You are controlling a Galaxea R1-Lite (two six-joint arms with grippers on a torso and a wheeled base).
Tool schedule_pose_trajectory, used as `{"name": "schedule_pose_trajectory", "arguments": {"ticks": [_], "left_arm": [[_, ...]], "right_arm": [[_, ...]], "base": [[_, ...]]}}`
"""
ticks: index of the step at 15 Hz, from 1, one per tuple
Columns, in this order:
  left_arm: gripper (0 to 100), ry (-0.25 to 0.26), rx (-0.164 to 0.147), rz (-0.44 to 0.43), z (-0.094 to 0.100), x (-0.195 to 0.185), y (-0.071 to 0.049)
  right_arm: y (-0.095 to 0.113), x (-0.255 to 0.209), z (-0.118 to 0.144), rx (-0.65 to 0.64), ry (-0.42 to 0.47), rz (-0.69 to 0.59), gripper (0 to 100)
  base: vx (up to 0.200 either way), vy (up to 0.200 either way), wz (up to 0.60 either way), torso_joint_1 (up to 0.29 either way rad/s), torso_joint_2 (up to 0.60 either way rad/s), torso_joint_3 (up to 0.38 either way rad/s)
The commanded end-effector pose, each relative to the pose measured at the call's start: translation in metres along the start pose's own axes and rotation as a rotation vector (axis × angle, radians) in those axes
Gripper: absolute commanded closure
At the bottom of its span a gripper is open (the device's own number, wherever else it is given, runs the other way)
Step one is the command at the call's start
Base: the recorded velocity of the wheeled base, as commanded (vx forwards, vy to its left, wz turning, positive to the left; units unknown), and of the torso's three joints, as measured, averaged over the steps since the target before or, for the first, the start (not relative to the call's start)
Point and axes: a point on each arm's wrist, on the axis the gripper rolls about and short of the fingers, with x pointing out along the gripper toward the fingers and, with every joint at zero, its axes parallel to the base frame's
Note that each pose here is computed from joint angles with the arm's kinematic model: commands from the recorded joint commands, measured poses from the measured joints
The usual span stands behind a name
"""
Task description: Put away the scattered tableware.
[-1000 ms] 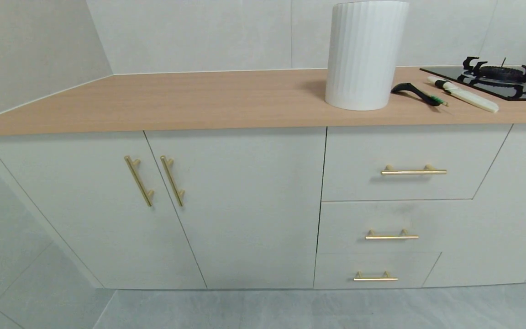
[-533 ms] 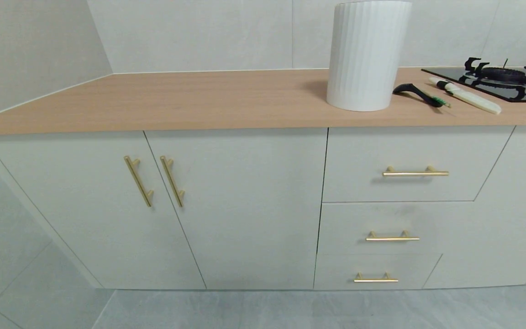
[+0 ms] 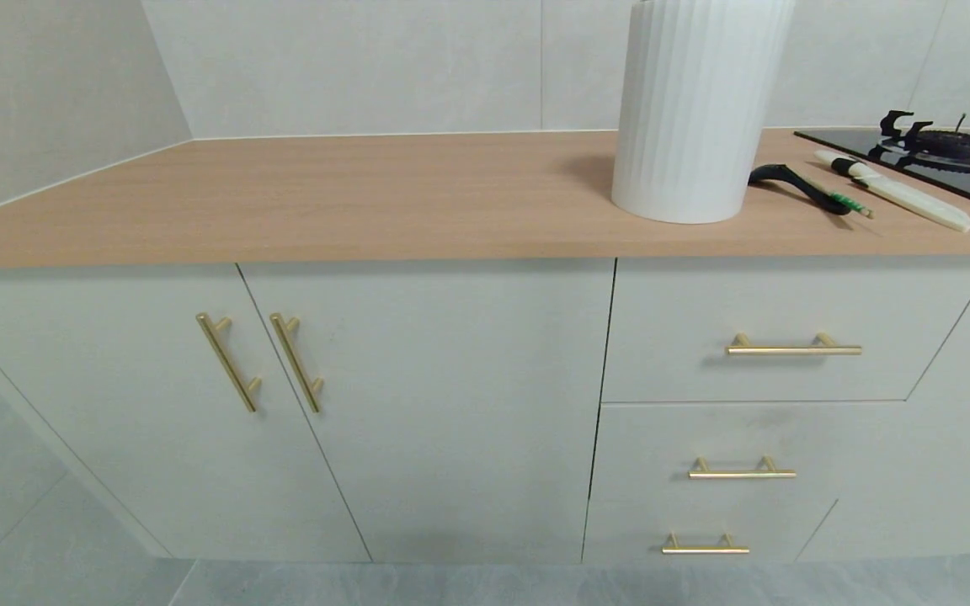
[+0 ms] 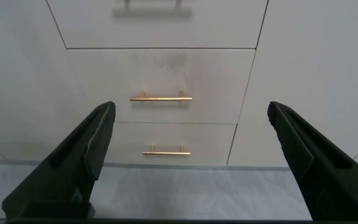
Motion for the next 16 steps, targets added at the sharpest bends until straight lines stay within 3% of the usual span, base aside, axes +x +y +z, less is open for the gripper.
{"name": "schedule_pose_trajectory", "arguments": {"ticks": [1, 10, 11, 12, 14, 16], "left_arm": [[0, 0.000, -0.004, 0.001, 0.000, 0.000, 0.000], [0, 0.001, -0.004, 0.001, 0.000, 0.000, 0.000], [0, 0.001, -0.004, 0.001, 0.000, 0.000, 0.000], [0, 0.001, -0.004, 0.001, 0.000, 0.000, 0.000], [0, 0.001, -0.004, 0.001, 0.000, 0.000, 0.000], [0, 0.001, -0.004, 0.001, 0.000, 0.000, 0.000]], "right_arm": [[0.000, 0.000, 0.000, -0.002, 0.002, 0.000, 0], [0.000, 0.000, 0.003, -0.033, -0.011, 0.000, 0], [0.000, -0.010, 0.031, -0.024, -0.121, 0.006, 0], [0.000, -0.013, 0.052, 0.017, -0.139, 0.026, 0], [0.000, 0.002, 0.064, 0.010, -0.026, 0.100, 0], [0.001, 0.025, 0.065, 0.006, 0.143, 0.132, 0]], "base": [[0.000, 0.000, 0.00, 0.000, 0.00, 0.000], [0.000, 0.000, 0.00, 0.000, 0.00, 0.000], [0.000, 0.000, 0.00, 0.000, 0.00, 0.000], [0.000, 0.000, 0.00, 0.000, 0.00, 0.000], [0.000, 0.000, 0.00, 0.000, 0.00, 0.000], [0.000, 0.000, 0.00, 0.000, 0.00, 0.000]]}}
